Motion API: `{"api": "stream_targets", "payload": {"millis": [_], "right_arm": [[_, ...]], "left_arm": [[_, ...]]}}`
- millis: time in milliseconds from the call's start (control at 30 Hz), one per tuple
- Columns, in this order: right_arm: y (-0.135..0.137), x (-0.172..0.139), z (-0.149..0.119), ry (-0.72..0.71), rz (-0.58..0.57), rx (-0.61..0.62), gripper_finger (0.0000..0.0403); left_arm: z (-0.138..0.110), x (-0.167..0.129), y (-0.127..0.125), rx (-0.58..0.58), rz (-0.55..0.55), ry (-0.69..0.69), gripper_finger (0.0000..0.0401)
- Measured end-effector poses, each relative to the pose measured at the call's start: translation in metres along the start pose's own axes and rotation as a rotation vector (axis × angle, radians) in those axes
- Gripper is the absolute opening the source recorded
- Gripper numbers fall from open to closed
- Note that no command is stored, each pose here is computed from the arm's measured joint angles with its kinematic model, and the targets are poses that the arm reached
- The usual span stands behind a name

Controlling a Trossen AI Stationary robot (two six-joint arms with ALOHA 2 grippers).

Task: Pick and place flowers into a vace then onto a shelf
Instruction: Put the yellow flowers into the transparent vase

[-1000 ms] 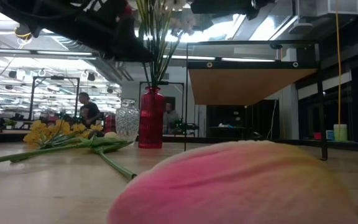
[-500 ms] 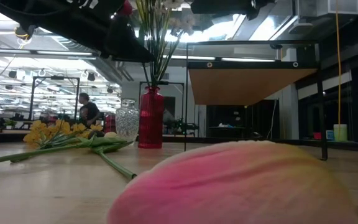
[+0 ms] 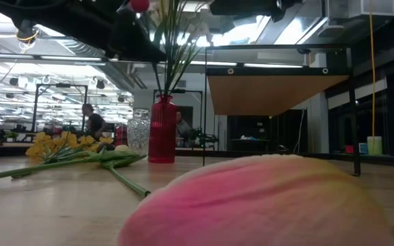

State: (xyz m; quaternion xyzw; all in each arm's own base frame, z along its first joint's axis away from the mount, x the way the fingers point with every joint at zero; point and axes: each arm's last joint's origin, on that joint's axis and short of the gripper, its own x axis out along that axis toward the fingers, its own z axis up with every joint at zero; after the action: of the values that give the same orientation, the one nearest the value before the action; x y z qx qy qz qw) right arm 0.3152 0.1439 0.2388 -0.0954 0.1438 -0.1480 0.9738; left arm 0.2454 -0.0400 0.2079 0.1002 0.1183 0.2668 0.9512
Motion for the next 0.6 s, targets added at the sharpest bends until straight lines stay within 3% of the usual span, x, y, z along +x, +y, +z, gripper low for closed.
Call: {"api": "stream_targets", "payload": {"millis": [600], "right_arm": [[0.000,0.000,0.000,0.002,0.000,-0.002,0.0010]], "left_arm": [[0.001,-0.015,-0.017,0.027,-0.133,-0.025,0.0169]]}}
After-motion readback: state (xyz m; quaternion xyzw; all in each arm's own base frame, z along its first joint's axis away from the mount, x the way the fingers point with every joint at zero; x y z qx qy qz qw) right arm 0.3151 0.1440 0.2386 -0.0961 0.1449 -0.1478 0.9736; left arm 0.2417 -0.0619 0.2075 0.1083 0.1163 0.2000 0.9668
